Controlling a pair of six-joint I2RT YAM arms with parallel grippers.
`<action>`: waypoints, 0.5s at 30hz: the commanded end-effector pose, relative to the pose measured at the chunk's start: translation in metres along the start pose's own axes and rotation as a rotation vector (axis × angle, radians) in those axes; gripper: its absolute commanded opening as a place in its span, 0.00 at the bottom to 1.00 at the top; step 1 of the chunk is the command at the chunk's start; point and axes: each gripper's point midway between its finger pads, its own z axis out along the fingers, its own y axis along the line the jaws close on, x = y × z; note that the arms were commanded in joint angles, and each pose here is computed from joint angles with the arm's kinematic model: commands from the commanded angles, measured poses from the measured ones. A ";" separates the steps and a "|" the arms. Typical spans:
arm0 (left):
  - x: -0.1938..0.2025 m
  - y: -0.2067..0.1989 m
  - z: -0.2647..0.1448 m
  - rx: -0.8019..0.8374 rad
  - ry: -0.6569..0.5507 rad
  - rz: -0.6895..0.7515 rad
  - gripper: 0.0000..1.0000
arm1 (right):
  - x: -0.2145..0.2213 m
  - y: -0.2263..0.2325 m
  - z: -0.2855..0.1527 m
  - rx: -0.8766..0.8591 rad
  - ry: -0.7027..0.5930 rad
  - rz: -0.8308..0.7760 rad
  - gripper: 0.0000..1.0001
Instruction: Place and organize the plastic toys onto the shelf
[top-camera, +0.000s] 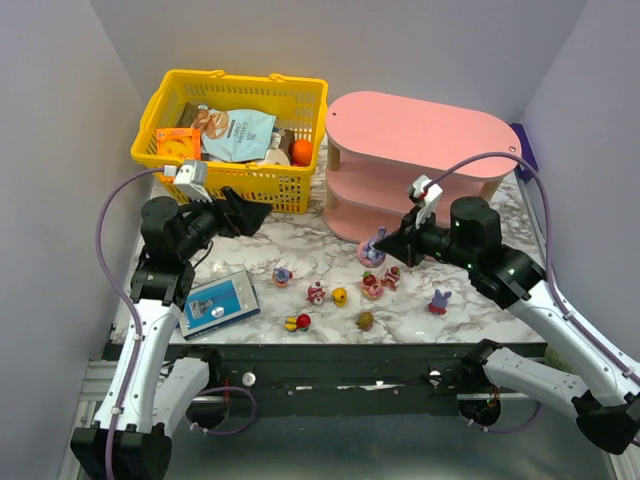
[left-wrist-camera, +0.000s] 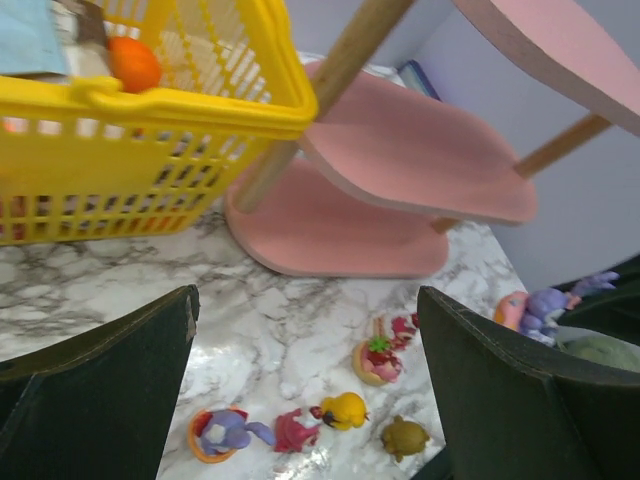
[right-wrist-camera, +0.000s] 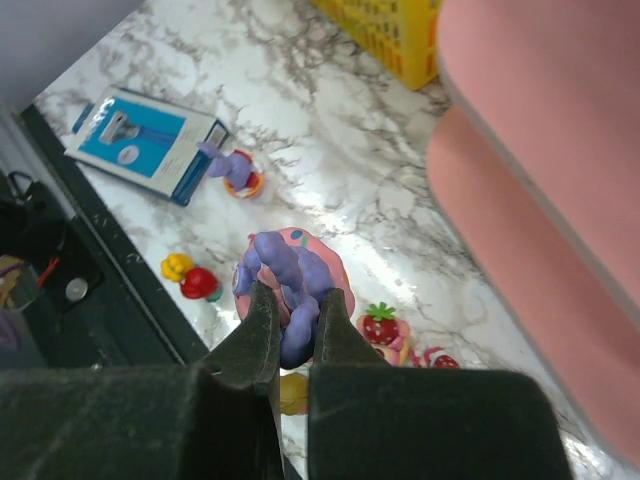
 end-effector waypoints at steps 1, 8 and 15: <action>0.037 -0.045 0.009 0.188 0.114 0.024 0.99 | 0.009 0.028 0.014 -0.181 0.031 0.003 0.01; 0.092 -0.094 0.009 0.323 0.290 0.114 0.97 | 0.010 0.034 0.022 -0.225 0.042 0.025 0.01; 0.140 -0.122 0.011 0.391 0.415 0.174 0.96 | 0.014 0.044 0.018 -0.290 0.050 0.016 0.01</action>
